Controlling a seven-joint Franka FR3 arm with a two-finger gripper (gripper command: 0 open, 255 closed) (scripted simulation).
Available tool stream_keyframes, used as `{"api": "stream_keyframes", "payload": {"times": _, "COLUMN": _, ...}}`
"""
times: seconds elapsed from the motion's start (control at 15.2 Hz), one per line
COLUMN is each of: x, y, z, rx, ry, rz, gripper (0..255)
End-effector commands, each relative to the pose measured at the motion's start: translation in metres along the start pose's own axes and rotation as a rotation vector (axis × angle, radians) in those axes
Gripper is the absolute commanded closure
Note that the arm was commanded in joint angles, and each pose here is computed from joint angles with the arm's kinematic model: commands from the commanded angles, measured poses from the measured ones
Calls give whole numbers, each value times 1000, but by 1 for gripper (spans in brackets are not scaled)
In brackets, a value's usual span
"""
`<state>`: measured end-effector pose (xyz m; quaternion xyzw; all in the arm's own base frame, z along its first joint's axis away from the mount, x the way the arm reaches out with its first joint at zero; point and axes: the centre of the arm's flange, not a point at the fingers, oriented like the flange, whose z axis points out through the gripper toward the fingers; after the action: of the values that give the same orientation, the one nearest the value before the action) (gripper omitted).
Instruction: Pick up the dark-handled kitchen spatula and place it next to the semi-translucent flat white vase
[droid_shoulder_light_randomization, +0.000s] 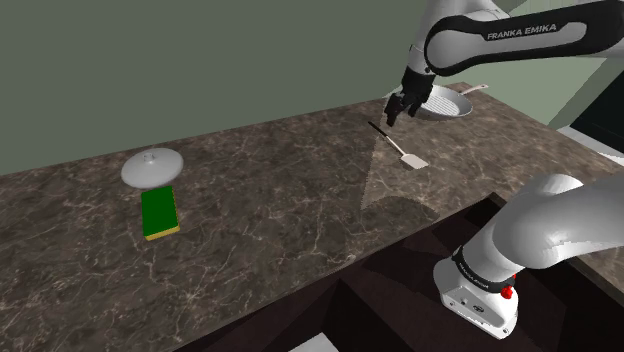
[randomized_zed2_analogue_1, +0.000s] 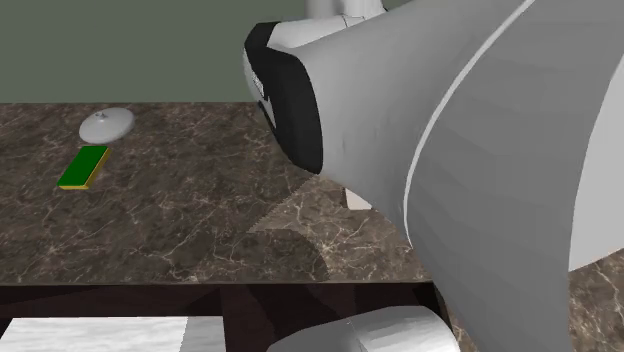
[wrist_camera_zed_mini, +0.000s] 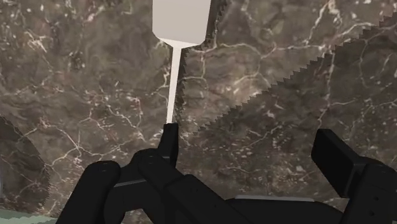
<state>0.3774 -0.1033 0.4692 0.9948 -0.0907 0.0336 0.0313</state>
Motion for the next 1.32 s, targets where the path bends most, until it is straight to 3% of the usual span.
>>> {"api": "stream_keyframes", "payload": {"times": 0.0, "x": 9, "y": 17, "z": 20, "rx": 10, "ry": -1, "rz": 29, "gripper": 0}}
{"api": "stream_keyframes", "payload": {"times": 0.46, "x": 32, "y": 74, "z": 93, "rx": 45, "ry": -9, "rz": 128, "gripper": 0}}
{"api": "stream_keyframes", "payload": {"times": 0.99, "x": 34, "y": 77, "z": 135, "rx": 47, "ry": -10, "rz": 135, "gripper": 0}}
{"api": "stream_keyframes", "payload": {"times": 1.25, "x": 34, "y": 77, "z": 138, "rx": 47, "ry": -10, "rz": 135, "gripper": 0}}
